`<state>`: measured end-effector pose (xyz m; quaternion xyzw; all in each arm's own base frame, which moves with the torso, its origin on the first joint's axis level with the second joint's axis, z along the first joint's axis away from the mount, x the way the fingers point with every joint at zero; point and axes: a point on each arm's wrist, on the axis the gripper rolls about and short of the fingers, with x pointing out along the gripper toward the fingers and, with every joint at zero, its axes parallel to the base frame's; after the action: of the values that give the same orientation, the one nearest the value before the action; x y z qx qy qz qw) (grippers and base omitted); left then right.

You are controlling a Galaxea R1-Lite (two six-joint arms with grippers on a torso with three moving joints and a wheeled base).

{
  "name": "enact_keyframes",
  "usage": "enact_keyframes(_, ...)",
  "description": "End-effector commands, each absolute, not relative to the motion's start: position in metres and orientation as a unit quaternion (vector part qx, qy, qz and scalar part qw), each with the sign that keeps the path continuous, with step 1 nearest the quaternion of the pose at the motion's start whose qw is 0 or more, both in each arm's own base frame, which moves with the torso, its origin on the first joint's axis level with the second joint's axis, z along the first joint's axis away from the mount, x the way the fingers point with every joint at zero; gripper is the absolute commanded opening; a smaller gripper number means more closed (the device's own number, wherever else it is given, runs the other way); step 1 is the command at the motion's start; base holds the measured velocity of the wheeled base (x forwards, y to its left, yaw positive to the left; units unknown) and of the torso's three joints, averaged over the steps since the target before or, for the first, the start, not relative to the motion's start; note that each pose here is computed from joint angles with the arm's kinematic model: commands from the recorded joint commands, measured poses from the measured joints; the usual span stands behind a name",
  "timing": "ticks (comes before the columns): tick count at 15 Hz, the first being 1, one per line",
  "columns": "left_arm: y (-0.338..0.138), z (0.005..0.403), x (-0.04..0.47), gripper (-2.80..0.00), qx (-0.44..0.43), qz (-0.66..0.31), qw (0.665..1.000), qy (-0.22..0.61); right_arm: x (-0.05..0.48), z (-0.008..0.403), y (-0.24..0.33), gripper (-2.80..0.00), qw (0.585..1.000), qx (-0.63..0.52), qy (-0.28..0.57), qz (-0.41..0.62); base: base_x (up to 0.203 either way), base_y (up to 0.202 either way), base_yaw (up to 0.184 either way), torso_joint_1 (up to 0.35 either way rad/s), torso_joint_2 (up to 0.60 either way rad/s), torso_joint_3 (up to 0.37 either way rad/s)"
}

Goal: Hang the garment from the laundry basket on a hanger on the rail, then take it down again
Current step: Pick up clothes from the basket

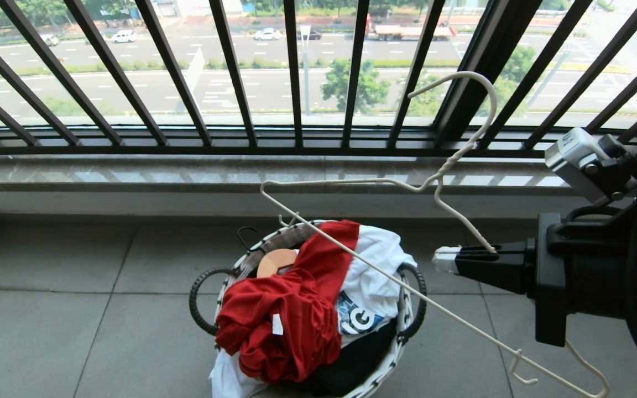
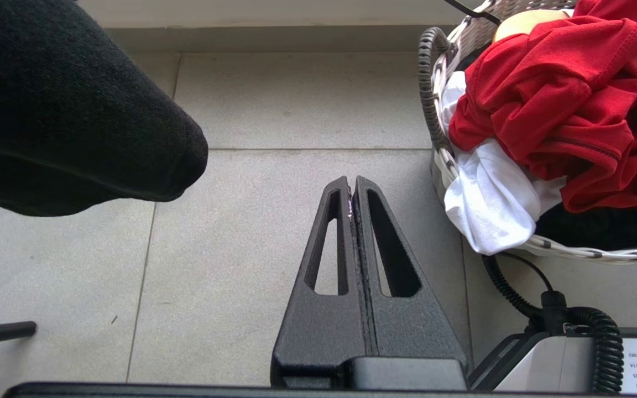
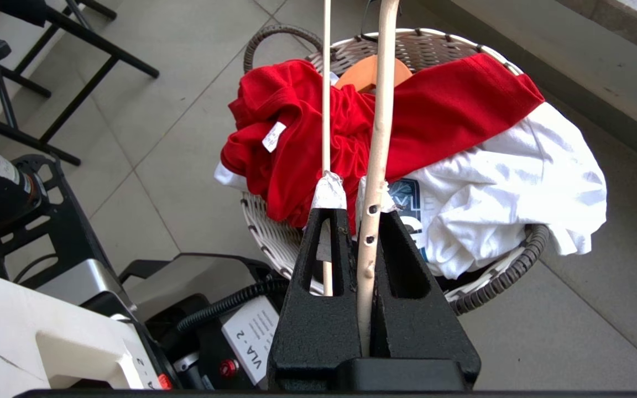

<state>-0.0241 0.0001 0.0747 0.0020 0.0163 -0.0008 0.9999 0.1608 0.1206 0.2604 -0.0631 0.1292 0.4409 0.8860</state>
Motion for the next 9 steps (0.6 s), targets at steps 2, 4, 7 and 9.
enact_keyframes(2, 0.000, 0.075, -0.024, -2.80, 0.005, -0.002, 1.000, 0.017, 0.165, 0.256, 0.124, -2.80, 0.884, -0.066, 0.139, 0.441, 0.000, 0.000, 0.000, 0.000, 0.00, 0.000)
enact_keyframes(4, 0.000, 0.076, -0.024, -2.80, 0.004, 0.000, 1.000, 0.009, 0.166, 0.256, 0.124, -2.80, 0.883, -0.073, 0.136, 0.443, 0.000, 0.000, 0.000, 0.000, 0.00, 0.000)
enact_keyframes(7, 0.000, 0.107, -0.030, -2.80, 0.006, -0.005, 1.000, -0.026, 0.166, 0.255, 0.125, -2.80, 0.883, -0.073, 0.137, 0.444, 0.000, 0.000, 0.000, 0.000, 0.00, 0.000)
enact_keyframes(9, -0.001, 0.130, -0.018, -2.80, 0.006, -0.022, 1.000, 0.018, 0.167, 0.255, 0.125, -2.80, 0.883, -0.073, 0.139, 0.442, 0.000, 0.000, 0.000, 0.000, 0.00, 0.000)
